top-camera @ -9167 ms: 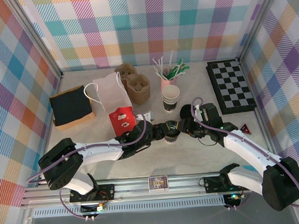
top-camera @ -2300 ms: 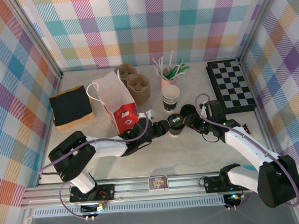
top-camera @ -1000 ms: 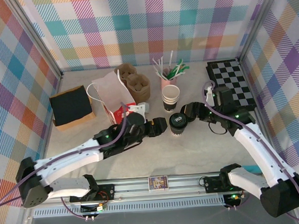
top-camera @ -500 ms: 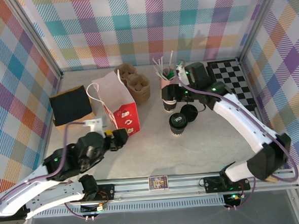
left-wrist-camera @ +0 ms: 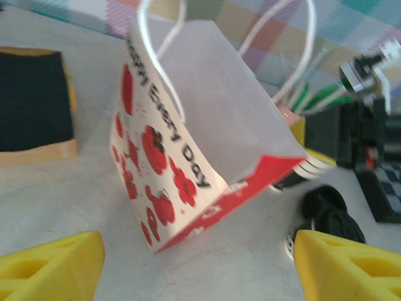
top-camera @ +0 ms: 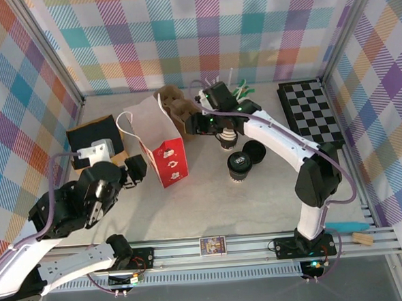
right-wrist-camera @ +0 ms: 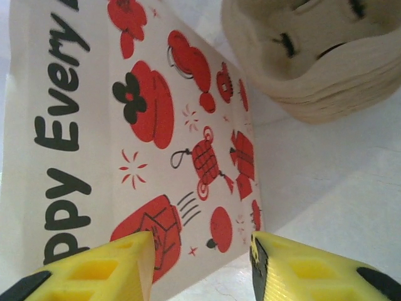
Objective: Pack the takeout coffee
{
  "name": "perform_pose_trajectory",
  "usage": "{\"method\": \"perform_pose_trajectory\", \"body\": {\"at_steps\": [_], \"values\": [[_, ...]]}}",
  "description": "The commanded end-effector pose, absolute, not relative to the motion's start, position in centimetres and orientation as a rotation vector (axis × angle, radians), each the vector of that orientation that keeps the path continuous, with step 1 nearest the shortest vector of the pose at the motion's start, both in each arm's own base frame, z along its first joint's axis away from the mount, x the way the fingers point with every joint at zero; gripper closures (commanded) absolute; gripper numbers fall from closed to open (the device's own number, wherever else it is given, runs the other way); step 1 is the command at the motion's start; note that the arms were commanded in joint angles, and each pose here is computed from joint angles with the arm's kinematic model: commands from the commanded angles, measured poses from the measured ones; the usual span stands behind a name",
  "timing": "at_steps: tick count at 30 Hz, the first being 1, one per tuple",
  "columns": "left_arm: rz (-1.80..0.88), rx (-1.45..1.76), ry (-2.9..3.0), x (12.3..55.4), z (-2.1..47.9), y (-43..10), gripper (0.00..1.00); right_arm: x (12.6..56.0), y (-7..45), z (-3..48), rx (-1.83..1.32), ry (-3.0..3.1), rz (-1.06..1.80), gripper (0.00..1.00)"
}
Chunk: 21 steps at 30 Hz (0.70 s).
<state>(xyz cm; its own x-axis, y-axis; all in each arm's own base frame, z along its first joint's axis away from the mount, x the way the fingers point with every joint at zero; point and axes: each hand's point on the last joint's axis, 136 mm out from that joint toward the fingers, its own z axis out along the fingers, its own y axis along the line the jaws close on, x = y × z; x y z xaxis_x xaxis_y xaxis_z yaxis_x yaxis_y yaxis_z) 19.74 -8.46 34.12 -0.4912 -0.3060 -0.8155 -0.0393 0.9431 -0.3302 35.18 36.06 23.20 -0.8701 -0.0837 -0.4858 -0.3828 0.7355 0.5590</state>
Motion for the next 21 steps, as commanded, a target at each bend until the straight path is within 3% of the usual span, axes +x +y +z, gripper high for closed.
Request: {"method": "perform_pose_trajectory", "body": {"at_steps": [1, 12, 21], "values": [[-0.261, -0.233, 2.132, 20.7, 33.3, -7.8, 0.21, 34.2, 37.9, 24.4, -0.39, 2.477, 0.997, 0.56], [-0.298, -0.363, 2.254, 26.4, 30.3, -7.2, 0.22, 30.3, 41.1, 23.9, -0.467, 2.477, 1.064, 0.57], [-0.202, -0.367, 2.289, 28.7, 29.6, -5.7, 0.24, 32.0, 38.4, 25.2, -0.488, 2.437, 0.855, 0.53]]}}
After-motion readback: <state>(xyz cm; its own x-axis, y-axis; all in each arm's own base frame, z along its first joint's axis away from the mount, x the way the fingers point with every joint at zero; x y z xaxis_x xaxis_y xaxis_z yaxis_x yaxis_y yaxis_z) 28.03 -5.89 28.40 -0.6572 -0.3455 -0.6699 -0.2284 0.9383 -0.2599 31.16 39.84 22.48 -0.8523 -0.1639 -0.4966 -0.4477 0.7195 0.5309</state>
